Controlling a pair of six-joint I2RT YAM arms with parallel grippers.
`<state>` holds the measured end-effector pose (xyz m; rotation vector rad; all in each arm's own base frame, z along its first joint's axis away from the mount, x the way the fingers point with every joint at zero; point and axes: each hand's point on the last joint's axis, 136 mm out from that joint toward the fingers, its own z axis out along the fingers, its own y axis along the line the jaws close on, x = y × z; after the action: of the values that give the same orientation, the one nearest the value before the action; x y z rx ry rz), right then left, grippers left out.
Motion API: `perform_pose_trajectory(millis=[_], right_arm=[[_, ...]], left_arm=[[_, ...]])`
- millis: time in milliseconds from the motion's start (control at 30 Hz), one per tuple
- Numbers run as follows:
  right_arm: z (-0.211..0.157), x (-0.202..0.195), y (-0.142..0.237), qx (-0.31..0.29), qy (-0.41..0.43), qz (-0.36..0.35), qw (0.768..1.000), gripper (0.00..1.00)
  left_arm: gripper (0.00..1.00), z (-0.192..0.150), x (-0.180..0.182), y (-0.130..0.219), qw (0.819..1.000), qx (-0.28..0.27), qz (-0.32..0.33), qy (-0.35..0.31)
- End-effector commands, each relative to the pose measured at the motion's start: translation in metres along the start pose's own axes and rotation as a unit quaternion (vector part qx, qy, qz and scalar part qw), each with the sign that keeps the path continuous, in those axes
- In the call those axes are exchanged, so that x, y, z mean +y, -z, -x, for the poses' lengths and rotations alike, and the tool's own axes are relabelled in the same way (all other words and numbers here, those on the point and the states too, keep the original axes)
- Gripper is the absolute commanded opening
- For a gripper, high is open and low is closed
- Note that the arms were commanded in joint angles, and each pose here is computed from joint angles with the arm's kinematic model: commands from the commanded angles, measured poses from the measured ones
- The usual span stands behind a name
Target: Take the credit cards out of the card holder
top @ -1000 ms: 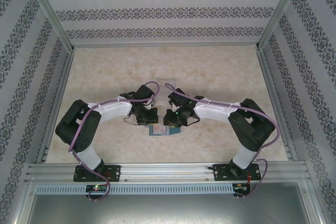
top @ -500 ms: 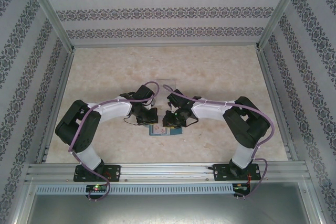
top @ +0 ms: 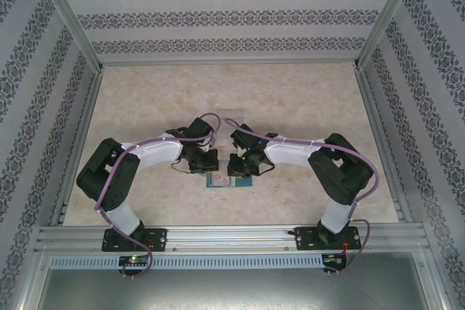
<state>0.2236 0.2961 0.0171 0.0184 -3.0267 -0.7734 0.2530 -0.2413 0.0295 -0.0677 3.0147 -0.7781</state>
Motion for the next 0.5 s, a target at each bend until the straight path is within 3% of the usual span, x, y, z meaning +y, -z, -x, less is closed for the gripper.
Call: perform_pose_trajectory(millis=[0,233,467], right_arm=[[-0.003,-0.021,-0.001,0.002,-0.005,-0.050,0.999,0.15],[0.000,-0.014,0.011,-0.015,-0.002,-0.040,0.999,0.15],[0.006,0.017,0.022,-0.024,0.004,0.023,0.999,0.24]], left_arm=[[0.06,-0.011,0.013,-0.003,0.999,0.018,0.033,-0.006],[0.07,-0.012,0.013,0.000,0.999,0.017,0.037,-0.008],[0.06,-0.012,0.013,0.000,0.999,0.017,0.035,-0.007]])
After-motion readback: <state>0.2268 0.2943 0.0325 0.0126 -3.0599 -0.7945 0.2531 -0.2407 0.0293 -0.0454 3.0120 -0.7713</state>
